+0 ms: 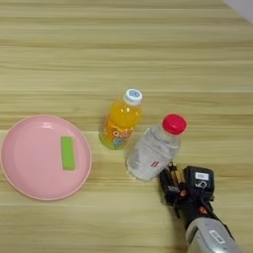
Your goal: Move the objects on the table
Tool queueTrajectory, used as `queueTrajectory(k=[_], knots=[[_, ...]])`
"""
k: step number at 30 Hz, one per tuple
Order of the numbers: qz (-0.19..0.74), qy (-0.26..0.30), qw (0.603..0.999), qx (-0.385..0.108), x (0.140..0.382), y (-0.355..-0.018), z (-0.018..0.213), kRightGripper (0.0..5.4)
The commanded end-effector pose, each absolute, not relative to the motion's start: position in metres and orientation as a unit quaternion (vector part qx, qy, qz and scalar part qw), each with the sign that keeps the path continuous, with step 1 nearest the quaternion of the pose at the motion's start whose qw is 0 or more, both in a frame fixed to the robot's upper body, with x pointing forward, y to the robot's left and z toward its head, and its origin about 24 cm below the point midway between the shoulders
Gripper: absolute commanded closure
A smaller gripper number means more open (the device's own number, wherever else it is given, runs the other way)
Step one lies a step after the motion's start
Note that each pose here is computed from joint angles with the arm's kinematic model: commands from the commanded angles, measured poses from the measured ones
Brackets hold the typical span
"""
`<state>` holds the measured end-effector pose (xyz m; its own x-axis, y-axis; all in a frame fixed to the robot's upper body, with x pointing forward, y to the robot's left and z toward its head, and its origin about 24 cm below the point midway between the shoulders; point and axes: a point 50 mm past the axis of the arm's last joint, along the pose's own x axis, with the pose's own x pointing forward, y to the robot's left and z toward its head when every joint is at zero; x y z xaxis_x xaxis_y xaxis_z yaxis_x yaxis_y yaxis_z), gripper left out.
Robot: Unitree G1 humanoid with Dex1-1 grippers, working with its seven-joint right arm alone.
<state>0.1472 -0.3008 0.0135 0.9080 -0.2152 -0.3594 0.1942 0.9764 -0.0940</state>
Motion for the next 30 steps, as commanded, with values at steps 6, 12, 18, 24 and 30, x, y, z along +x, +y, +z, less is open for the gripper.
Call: queueTrajectory(k=[6, 12, 18, 24, 30], knots=[[-0.121, 0.278, 0.953, -0.021, 0.124, -0.3029, -0.0089, 3.79], [-0.121, 0.278, 0.953, -0.018, 0.1246, -0.3026, -0.0086, 4.29], [-0.12, 0.276, 0.953, -0.016, 0.1253, -0.3026, -0.0085, 4.51], [-0.123, 0.274, 0.954, -0.016, 0.1252, -0.303, -0.0079, 4.51], [-0.129, 0.269, 0.954, -0.018, 0.1257, -0.3047, -0.0058, 4.51]])
